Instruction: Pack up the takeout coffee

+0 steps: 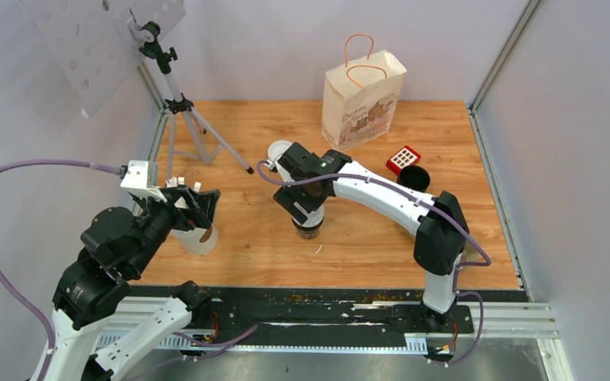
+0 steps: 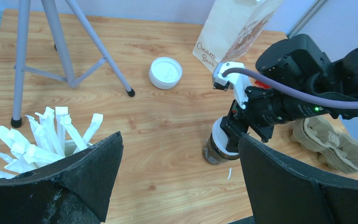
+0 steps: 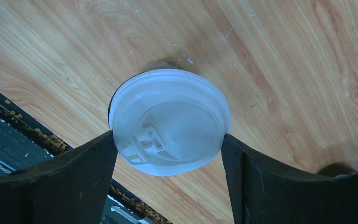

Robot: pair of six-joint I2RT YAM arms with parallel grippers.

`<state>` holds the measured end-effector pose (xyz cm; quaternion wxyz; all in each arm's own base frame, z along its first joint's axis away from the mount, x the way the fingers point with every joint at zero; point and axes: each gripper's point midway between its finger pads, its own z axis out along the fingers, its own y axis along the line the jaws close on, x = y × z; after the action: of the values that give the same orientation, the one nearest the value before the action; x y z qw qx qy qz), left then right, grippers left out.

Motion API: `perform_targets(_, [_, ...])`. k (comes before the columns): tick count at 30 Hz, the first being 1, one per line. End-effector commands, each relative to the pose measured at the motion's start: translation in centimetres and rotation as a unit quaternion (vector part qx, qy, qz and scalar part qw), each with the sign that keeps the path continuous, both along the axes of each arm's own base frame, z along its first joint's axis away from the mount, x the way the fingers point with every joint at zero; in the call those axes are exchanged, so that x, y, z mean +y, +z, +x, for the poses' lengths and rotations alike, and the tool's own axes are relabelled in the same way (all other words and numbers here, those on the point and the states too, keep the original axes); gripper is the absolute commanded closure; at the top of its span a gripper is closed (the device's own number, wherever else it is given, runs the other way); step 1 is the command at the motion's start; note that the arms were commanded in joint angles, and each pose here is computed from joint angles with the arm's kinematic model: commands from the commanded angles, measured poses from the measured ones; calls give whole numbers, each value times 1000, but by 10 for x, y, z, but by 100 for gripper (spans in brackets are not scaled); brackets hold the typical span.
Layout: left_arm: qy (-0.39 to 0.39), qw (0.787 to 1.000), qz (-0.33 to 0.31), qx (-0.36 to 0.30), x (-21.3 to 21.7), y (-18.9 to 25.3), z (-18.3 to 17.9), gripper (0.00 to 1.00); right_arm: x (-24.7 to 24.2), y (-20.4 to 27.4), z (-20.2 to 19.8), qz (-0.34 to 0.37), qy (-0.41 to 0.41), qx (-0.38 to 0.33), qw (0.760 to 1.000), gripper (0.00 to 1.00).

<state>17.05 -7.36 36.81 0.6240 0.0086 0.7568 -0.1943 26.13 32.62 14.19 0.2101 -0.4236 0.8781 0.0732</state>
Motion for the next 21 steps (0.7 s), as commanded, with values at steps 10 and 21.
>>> perform_targets(10, [-2, 1000, -7, -9, -2, 9, 2, 0, 7, -8, -4, 0, 15, 42, 999, 19])
perform_targets(21, [-3, 1000, -6, -11, -2, 10, 2, 0, 8, -5, -2, -4, 17, 45, 999, 17])
